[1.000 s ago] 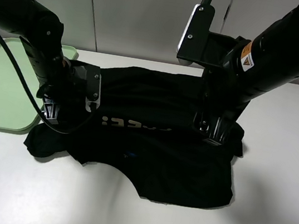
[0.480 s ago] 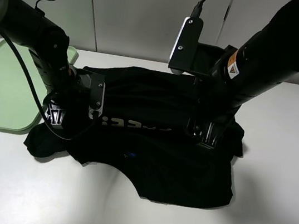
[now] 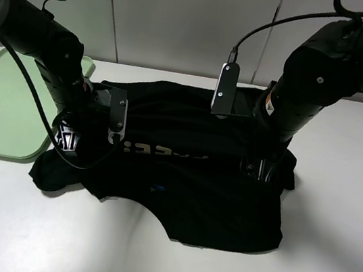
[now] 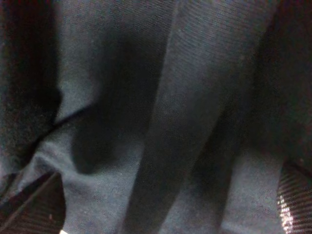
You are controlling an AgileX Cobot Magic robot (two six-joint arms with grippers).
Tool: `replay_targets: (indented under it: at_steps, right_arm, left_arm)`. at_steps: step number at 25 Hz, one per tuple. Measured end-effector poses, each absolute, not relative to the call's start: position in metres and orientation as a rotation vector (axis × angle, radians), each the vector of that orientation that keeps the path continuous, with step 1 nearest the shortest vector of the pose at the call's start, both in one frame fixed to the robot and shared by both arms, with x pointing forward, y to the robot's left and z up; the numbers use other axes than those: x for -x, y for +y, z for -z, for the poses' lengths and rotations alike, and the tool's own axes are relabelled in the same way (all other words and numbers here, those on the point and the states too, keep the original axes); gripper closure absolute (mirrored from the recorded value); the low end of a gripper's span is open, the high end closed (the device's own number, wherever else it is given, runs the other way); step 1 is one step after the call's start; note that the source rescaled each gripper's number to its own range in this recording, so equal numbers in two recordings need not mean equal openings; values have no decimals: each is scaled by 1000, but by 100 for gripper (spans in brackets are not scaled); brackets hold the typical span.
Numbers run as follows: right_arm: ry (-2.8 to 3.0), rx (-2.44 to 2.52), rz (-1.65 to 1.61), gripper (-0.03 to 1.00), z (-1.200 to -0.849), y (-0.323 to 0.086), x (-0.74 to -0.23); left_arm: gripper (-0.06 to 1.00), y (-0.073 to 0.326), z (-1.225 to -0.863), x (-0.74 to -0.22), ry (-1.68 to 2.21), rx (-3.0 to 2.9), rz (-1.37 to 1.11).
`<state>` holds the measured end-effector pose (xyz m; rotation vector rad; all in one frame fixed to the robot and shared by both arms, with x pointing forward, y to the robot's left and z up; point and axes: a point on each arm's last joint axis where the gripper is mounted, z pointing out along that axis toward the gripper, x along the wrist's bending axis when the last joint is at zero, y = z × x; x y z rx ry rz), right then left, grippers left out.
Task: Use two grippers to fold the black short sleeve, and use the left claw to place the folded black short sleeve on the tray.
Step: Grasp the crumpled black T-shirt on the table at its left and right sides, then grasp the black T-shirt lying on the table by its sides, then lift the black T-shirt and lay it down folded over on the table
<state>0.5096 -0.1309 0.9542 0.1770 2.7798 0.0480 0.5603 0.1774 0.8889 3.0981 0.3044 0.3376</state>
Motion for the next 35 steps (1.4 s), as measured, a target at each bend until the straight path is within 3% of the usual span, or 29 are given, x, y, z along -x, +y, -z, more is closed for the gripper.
replay_targets:
  at_steps: [14, 28, 30, 35]
  right_arm:
    - [2819, -235, -51, -3, -909, -162, -544]
    - [2866, -257, -54, -3, -888, -175, -552]
    - [2874, -258, -50, 2, -885, -175, -552]
    - [2875, -277, -64, 34, -885, -175, -552]
  left_arm:
    - [10, 178, -889, -560, 305, -3100, -334]
    - [10, 178, -889, -560, 305, -3102, -331]
    - [10, 178, -889, -560, 305, -3102, -331]
    - [10, 178, -889, -560, 305, -3102, -331]
